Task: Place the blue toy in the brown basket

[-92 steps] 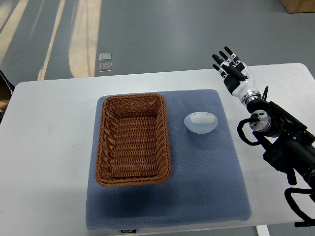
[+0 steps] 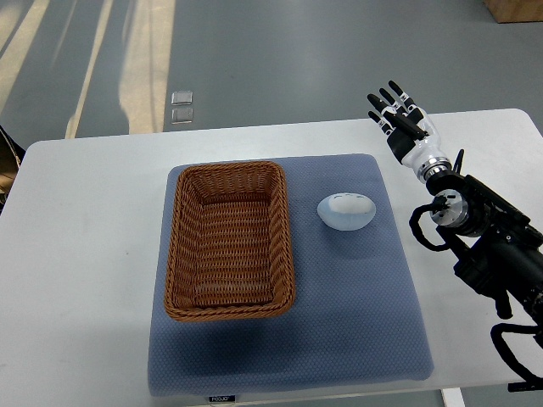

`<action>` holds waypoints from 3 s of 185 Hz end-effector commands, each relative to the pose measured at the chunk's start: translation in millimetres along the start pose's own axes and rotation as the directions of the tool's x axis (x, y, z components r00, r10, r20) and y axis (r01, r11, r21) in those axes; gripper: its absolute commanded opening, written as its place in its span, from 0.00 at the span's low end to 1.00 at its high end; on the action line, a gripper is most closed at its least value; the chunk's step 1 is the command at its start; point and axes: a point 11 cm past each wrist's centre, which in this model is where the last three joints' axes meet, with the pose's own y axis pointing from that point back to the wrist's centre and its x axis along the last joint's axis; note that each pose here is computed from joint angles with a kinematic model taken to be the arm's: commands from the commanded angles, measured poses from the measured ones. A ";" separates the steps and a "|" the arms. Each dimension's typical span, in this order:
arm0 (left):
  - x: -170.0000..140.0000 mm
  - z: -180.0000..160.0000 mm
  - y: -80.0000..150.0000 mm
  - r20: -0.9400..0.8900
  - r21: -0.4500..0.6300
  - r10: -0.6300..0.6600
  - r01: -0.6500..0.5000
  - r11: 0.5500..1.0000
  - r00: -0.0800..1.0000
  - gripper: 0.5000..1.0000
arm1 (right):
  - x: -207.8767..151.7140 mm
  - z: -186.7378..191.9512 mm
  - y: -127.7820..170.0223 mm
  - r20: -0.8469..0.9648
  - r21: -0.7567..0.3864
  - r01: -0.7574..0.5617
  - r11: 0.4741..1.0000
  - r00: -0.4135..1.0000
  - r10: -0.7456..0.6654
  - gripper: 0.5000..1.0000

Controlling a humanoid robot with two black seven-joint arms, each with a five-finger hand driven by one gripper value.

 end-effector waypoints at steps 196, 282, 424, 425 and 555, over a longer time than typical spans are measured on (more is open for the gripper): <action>9.7 -0.4 0.5 0.000 0.001 0.030 -0.030 1.000 1.000 1.00 | 30.8 -59.6 5.1 -0.148 0.046 0.005 0.999 0.989 0.002 0.82; 9.7 -0.4 0.5 0.000 0.001 0.030 -0.030 1.000 1.000 1.00 | 6.1 -162.2 22.5 -0.831 -0.161 0.160 0.974 0.510 -0.221 0.82; 9.7 -0.5 0.5 0.000 0.003 0.030 -0.030 1.000 1.000 1.00 | -96.5 -103.7 44.7 -0.559 -0.718 -0.051 0.694 -0.552 -0.619 0.82; 9.7 -0.5 0.5 0.000 0.003 0.030 -0.030 1.000 1.000 1.00 | -96.5 -103.7 44.7 -0.559 -0.718 -0.051 0.694 -0.552 -0.619 0.82; 9.7 -0.5 0.5 0.000 0.003 0.030 -0.030 1.000 1.000 1.00 | -104.8 -23.2 47.1 -0.548 -0.778 -0.113 0.618 -0.359 -0.756 0.80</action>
